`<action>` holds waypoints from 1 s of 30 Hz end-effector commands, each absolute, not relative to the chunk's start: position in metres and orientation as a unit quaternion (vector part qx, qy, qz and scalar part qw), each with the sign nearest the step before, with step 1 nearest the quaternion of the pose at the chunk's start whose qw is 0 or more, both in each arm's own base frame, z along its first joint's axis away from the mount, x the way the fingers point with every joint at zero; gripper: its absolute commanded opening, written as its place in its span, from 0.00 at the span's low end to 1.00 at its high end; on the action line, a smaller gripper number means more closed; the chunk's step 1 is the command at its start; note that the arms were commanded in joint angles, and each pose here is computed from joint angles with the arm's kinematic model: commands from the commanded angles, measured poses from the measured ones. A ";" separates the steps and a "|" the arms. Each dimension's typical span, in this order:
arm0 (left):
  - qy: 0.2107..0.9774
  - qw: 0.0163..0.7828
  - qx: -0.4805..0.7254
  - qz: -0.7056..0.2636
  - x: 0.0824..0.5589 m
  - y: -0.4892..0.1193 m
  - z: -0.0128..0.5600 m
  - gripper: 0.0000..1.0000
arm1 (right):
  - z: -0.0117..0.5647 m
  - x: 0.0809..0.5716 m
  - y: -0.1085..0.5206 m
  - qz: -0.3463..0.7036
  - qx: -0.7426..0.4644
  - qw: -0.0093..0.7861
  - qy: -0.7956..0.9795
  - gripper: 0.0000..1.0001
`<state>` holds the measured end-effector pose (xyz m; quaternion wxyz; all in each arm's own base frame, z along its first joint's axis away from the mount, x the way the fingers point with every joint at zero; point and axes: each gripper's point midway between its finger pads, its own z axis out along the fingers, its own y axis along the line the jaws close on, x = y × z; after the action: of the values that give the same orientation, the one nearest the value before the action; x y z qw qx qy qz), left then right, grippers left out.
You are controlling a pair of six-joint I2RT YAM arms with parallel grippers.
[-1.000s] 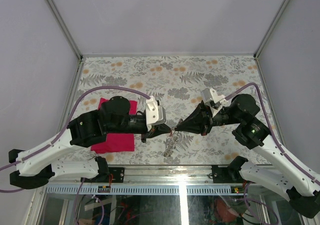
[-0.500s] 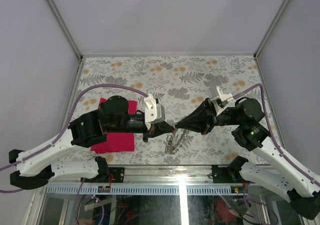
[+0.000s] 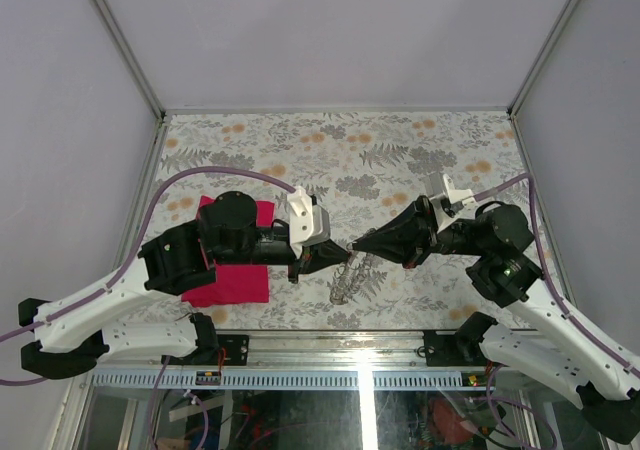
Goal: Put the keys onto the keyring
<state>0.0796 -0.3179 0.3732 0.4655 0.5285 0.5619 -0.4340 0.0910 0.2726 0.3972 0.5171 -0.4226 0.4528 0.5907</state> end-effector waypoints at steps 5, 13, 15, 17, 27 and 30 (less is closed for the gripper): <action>0.552 0.470 0.523 -0.448 0.075 -0.318 0.380 0.04 | 0.431 0.095 0.264 0.576 -0.398 0.585 0.410 0.00; 0.535 0.504 0.505 -0.453 0.076 -0.309 0.399 0.12 | 0.425 0.097 0.264 0.562 -0.409 0.581 0.423 0.00; 0.532 0.511 0.500 -0.454 0.077 -0.307 0.402 0.13 | 0.423 0.096 0.264 0.561 -0.412 0.579 0.424 0.00; 0.531 0.517 0.495 -0.454 0.078 -0.306 0.404 0.18 | 0.421 0.095 0.264 0.561 -0.417 0.575 0.425 0.00; 0.518 0.560 0.442 -0.472 0.085 -0.302 0.418 0.32 | 0.421 0.081 0.264 0.572 -0.447 0.554 0.407 0.00; 0.520 0.559 0.439 -0.474 0.086 -0.304 0.416 0.34 | 0.423 0.076 0.264 0.577 -0.454 0.547 0.401 0.00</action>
<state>0.0821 -0.3017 0.3879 0.5206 0.4736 0.5467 -0.4536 0.0932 0.2710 0.3882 0.5236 -0.4323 0.4600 0.5721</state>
